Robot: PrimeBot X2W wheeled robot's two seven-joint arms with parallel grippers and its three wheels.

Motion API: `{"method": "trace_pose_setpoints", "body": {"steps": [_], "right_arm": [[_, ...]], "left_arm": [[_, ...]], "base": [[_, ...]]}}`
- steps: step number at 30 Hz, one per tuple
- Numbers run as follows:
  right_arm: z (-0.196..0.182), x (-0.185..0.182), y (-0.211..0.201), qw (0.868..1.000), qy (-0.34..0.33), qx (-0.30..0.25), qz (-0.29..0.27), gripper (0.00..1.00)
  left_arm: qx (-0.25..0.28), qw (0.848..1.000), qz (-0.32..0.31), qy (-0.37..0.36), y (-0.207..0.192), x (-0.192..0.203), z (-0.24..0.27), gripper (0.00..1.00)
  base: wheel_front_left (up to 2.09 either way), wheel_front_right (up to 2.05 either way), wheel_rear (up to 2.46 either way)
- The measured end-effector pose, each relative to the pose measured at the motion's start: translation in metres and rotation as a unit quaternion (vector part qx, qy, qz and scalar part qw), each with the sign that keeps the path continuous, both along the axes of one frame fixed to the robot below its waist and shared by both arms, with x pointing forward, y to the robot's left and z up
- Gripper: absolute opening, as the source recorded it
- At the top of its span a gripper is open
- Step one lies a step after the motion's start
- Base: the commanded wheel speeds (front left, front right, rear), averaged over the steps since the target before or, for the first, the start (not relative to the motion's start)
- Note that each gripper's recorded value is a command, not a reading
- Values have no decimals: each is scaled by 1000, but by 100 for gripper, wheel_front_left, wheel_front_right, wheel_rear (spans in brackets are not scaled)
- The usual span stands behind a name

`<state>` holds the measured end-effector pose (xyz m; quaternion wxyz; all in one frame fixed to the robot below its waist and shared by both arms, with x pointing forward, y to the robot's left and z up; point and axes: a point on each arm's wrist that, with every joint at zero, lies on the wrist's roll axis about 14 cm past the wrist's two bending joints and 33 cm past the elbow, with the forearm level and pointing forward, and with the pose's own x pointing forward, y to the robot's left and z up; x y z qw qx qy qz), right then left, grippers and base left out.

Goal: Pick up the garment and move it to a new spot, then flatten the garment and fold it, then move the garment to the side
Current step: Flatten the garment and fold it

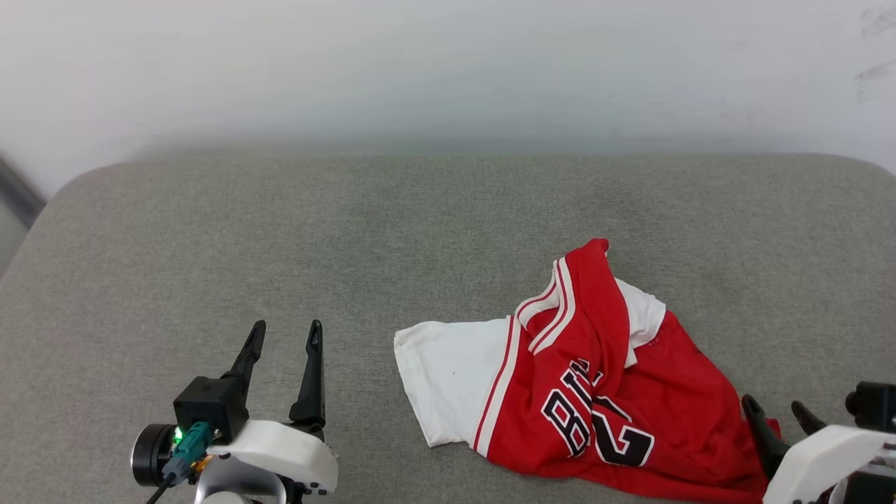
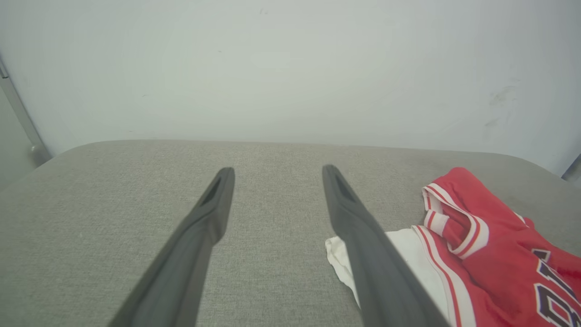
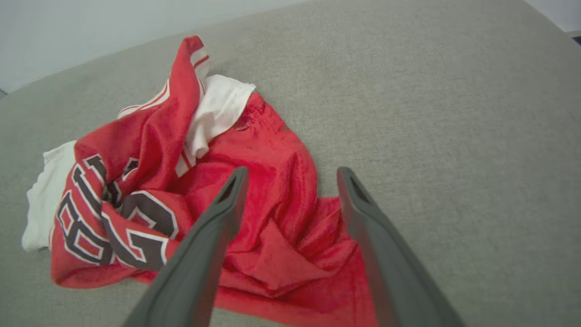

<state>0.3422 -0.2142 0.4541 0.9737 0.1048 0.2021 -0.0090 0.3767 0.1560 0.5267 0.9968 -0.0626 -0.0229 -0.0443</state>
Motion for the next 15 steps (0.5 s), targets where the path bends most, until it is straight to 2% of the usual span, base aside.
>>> {"method": "trace_pose_setpoints", "body": {"steps": [8, 15], "right_arm": [[-31, 29, -6, 990, 137, -11, 41, 100], [-68, 51, 10, 968, 234, -20, 89, 100]], "left_arm": [[-3, 1000, -3, 4, 0, 11, -4, 100], [-7, 1000, 3, 14, 3, 21, -13, 100]], "base": [[0, 0, 0], [0, 0, 0]]}}
